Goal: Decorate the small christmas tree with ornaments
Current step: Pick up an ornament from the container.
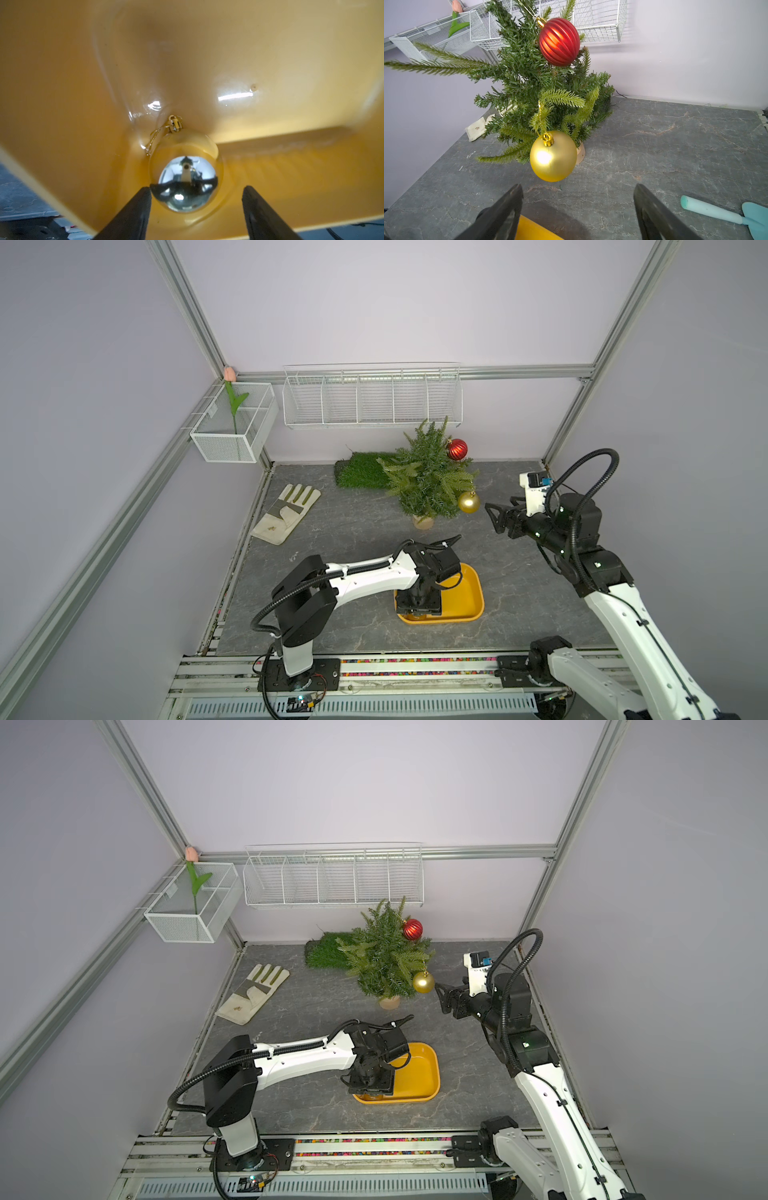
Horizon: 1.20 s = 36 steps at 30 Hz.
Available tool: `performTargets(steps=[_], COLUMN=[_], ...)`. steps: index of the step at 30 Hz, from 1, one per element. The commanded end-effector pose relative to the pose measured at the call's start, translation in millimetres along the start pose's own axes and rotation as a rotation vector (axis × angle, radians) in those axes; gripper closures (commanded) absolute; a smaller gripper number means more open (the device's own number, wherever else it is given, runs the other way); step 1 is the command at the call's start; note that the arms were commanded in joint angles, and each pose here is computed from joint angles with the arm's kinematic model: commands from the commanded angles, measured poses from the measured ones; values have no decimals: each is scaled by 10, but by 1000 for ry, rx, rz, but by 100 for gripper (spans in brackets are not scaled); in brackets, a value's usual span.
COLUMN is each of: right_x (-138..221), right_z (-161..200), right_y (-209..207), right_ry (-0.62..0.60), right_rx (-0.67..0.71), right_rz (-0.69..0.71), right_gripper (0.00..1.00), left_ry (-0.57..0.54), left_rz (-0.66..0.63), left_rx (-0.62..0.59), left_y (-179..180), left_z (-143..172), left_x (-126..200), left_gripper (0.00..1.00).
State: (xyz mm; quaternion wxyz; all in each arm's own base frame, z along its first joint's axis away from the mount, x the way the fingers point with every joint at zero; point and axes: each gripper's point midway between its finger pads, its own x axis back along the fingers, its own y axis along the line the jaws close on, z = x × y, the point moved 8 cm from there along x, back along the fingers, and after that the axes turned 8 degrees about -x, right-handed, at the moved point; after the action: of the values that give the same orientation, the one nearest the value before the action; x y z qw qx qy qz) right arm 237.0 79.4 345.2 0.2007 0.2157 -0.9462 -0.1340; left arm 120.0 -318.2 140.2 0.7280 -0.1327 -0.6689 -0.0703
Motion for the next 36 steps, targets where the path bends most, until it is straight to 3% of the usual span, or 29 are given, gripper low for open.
performTargets(steps=[1,10,20,29,36], right_x=[24,11,-22,10,135], right_z=[-24,-19,-18,-22,-65], right_y=[16,3,-28,-18,156], right_ry=[-30,-23,-8,-5,12], right_rx=[18,21,19,-3,-62], right_rz=[-3,6,22,4,-131], right_gripper=[14,13,13,13,12], left_ry=[27,27,-66,-340,-733], left_rz=[-31,-59,-40,19,132], left_rx=[3,-32,-129,-372,-674], left_y=[-36,-79,-169,-206,-199], left_z=[-44,-282,-420,-484,-411], left_x=[-109,-207,157,889,1626], left_gripper=[29,35,41,42,43])
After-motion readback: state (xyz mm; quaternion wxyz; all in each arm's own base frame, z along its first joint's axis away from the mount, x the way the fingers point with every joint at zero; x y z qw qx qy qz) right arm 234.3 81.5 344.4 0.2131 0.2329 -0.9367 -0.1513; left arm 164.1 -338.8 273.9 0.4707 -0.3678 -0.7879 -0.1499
